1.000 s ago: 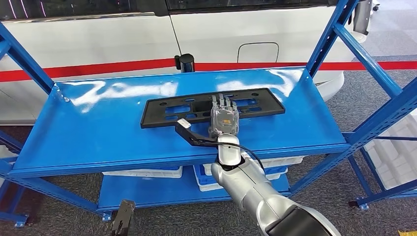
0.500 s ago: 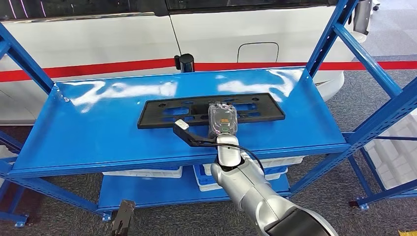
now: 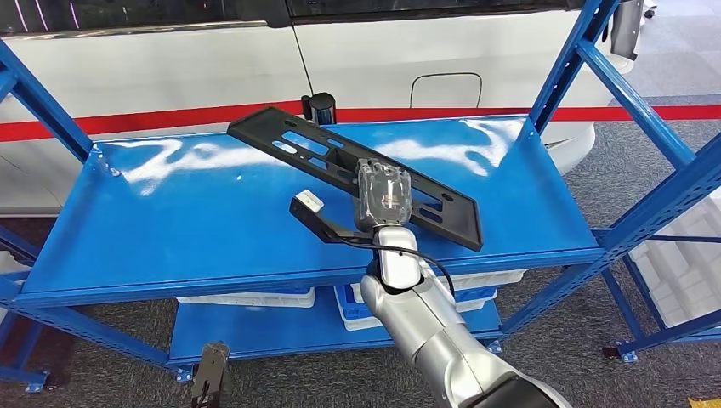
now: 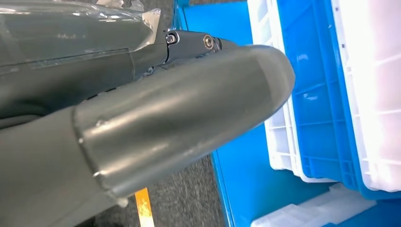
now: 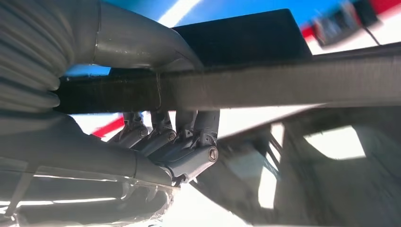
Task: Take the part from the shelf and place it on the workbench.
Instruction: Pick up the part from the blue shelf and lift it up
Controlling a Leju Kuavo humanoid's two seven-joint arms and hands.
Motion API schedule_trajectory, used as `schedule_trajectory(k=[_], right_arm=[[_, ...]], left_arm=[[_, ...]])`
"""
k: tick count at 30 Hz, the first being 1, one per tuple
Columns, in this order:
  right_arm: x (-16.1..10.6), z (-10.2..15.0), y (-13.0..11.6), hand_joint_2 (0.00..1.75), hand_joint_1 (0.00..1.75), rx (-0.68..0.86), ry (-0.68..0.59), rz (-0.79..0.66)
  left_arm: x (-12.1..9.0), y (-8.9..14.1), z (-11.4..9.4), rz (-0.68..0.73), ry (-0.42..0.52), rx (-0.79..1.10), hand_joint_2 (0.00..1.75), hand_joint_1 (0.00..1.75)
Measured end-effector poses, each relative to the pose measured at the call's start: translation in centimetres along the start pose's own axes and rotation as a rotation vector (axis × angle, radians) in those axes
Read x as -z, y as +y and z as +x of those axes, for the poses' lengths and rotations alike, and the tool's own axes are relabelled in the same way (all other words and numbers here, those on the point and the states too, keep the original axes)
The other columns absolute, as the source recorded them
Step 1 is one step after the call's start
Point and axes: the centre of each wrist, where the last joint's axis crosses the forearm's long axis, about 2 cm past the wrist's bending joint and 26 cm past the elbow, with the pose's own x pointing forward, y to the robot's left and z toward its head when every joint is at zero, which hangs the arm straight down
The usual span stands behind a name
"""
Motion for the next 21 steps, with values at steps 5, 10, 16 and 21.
schedule_trajectory(k=[5, 10, 16, 21], right_arm=[[1.5, 1.8, -3.8, 1.75, 1.75, 0.021, -0.091, -0.166], [2.4, 3.3, -8.5, 1.75, 1.75, 0.073, -0.185, -0.336], [2.2, 5.0, -11.6, 1.75, 1.75, 0.172, -0.246, -0.45], [2.1, 5.8, -12.4, 1.75, 1.75, 0.211, -0.269, -0.479]], left_arm=[[0.0, 0.0, 0.0, 0.004, 0.008, -0.049, 1.75, 0.0], [0.0, 0.0, -0.1, 0.021, 0.017, -0.079, 1.75, 0.0], [0.0, 0.0, -0.1, 0.031, 0.026, -0.116, 1.75, 0.0], [0.0, 0.2, -0.1, 0.031, 0.029, -0.122, 1.75, 0.0]])
